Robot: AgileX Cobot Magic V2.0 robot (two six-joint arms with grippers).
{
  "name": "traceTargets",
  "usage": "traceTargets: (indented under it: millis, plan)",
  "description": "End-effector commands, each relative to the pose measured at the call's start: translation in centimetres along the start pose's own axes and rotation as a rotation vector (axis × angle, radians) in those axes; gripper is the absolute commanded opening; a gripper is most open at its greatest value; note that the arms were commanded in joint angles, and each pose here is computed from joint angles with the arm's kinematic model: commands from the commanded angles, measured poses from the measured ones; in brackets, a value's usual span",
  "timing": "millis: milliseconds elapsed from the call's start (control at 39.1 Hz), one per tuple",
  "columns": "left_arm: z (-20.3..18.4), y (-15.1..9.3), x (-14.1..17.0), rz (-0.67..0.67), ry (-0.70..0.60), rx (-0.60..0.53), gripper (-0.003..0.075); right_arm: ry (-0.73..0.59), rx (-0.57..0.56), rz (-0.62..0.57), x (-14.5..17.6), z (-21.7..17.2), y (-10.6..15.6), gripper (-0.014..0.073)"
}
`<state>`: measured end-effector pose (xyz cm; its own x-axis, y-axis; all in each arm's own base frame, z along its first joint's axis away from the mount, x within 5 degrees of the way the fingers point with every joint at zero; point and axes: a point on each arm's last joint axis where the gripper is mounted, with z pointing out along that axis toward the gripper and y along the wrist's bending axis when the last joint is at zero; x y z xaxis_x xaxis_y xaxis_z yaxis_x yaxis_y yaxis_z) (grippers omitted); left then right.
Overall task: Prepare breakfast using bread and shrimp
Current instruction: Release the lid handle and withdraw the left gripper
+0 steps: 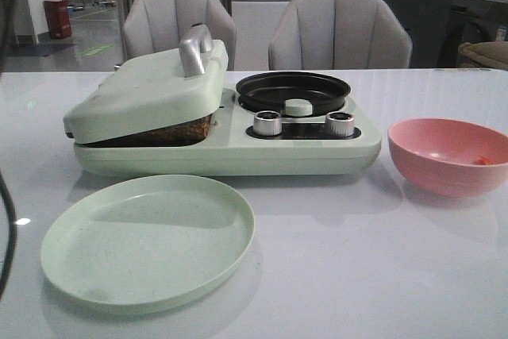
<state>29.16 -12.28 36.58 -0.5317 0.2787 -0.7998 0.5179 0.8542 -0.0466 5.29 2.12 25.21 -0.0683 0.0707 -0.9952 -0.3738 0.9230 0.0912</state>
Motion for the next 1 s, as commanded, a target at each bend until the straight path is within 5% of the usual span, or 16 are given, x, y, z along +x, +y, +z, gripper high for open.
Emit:
traceTargets:
  millis: [0, 282, 614, 972]
  plan:
    - [-5.1, -0.9, -1.4, 0.017, -0.118, -0.022, 0.0532, -0.102, -0.009, -0.007, -1.5, -0.1, 0.2, 0.0507]
    - [-13.1, -2.7, 1.7, 0.042, -0.262, -0.031, 0.0366, -0.102, -0.009, -0.007, -1.5, -0.1, 0.2, 0.0507]
    - [-19.8, -4.4, 8.8, 0.051, -0.462, -0.044, 0.0362, -0.102, -0.009, -0.007, -1.5, -0.1, 0.2, 0.0507]
    - [-20.4, -5.2, 18.1, 0.019, -0.629, -0.044, 0.0340, -0.102, -0.009, -0.007, -1.5, -0.1, 0.2, 0.0507]
